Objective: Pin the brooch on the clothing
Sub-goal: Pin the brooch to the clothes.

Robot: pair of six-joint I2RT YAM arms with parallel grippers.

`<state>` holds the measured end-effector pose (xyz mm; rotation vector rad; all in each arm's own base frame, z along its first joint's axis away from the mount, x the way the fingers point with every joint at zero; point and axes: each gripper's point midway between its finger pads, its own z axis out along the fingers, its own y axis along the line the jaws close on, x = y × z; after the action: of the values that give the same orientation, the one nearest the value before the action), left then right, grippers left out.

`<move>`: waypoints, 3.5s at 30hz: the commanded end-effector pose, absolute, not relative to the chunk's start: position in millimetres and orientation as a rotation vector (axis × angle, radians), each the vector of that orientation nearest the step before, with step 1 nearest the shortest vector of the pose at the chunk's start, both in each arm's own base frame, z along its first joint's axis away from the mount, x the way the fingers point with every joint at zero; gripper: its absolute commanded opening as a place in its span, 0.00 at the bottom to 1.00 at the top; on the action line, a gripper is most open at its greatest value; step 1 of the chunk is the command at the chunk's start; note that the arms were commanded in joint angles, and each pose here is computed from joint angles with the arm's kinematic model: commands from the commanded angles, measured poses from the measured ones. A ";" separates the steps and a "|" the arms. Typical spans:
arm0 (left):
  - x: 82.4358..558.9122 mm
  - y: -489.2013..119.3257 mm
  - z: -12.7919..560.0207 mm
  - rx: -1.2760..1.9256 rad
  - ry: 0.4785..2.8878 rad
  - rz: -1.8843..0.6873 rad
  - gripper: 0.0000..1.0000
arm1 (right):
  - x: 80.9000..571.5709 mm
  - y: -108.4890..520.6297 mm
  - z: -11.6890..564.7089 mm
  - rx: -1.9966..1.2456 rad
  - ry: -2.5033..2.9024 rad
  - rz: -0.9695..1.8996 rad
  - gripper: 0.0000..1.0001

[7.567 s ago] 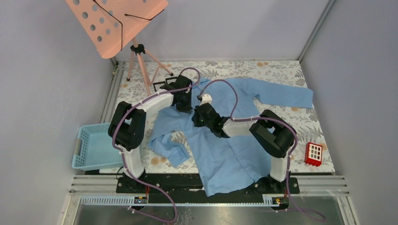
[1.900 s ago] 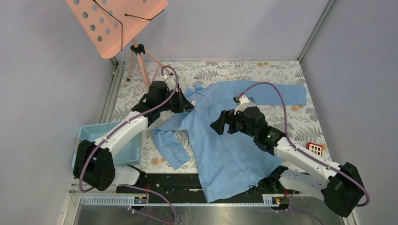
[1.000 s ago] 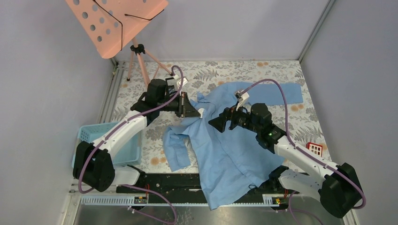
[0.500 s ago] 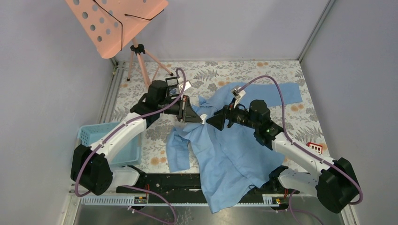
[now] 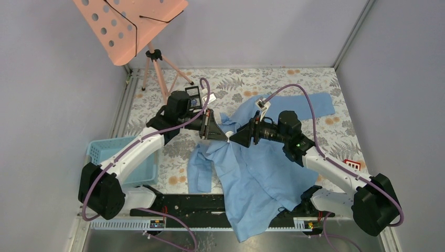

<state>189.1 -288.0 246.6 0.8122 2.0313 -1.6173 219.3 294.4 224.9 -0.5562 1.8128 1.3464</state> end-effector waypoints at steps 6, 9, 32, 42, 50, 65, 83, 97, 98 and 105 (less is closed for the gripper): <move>172.6 -288.6 285.3 0.962 1.846 -1.676 0.00 | 202.9 294.1 246.7 -0.650 1.730 1.401 0.75; 171.1 -288.3 286.2 0.970 1.841 -1.683 0.00 | 198.3 291.6 247.0 -0.662 1.727 1.402 0.75; 159.6 -289.1 288.8 1.022 1.819 -1.734 0.00 | 194.3 301.6 249.4 -0.722 1.743 1.530 0.61; 153.1 -289.8 290.3 1.050 1.803 -1.752 0.00 | 196.3 304.6 253.6 -0.727 1.737 1.545 0.58; 148.7 -290.7 290.8 1.069 1.794 -1.762 0.00 | 191.9 307.9 246.7 -0.769 1.772 1.592 0.52; 144.6 -291.8 290.2 1.089 1.786 -1.771 0.00 | 196.5 309.4 240.4 -0.733 1.812 1.589 0.45; 144.2 -292.7 289.2 1.093 1.786 -1.772 0.00 | 208.1 309.6 223.4 -0.632 1.913 1.552 0.38; 144.8 -292.5 290.2 1.090 1.781 -1.758 0.00 | 220.1 304.0 211.3 -0.533 1.996 1.456 0.37; 145.1 -292.3 290.2 1.090 1.780 -1.757 0.00 | 221.2 303.3 210.2 -0.522 2.005 1.447 0.37; 144.4 -292.2 291.1 1.094 1.774 -1.755 0.00 | 225.8 297.9 206.3 -0.475 2.033 1.390 0.36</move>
<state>173.9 -288.8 245.2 0.9004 2.0090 -1.6294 195.3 305.3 221.2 -0.6122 1.9689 1.5749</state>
